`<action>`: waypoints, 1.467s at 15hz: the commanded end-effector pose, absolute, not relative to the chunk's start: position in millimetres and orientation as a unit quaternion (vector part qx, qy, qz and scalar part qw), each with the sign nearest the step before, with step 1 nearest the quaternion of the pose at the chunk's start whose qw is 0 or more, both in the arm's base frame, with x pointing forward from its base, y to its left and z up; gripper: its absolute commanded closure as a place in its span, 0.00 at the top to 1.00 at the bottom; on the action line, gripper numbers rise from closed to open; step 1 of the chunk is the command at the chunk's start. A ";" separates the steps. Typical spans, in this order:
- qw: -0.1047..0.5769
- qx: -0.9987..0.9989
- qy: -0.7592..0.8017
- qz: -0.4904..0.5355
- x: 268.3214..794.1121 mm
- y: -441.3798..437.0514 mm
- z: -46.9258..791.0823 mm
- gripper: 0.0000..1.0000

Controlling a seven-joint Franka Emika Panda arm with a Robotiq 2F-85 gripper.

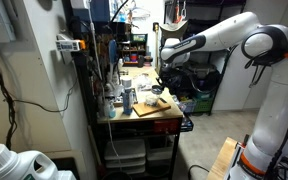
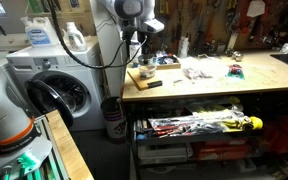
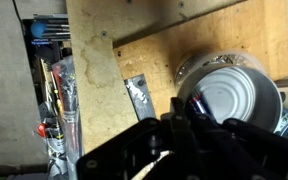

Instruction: Take a metal object out of the plastic bowl and place it into the metal bowl then put the metal bowl into the plastic bowl

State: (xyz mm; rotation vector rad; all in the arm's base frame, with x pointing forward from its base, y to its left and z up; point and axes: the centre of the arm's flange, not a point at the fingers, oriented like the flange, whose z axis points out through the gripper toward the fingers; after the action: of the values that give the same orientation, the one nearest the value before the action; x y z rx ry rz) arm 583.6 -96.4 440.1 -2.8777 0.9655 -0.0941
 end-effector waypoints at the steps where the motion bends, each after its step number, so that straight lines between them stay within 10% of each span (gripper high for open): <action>1: 0.062 -0.951 0.299 -0.045 603.3 -87.2 423.0 0.01; 7: 0.055 -0.960 0.270 -0.042 620.8 -74.2 400.9 0.04; 19: 0.061 -0.958 0.268 -0.079 606.9 -69.4 448.1 1.00; 22: 0.061 -0.960 0.267 -0.064 581.2 -63.6 481.1 1.00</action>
State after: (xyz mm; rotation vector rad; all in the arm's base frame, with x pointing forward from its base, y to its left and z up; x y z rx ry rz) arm 615.9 -69.1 453.3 -2.9013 0.8114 -0.2371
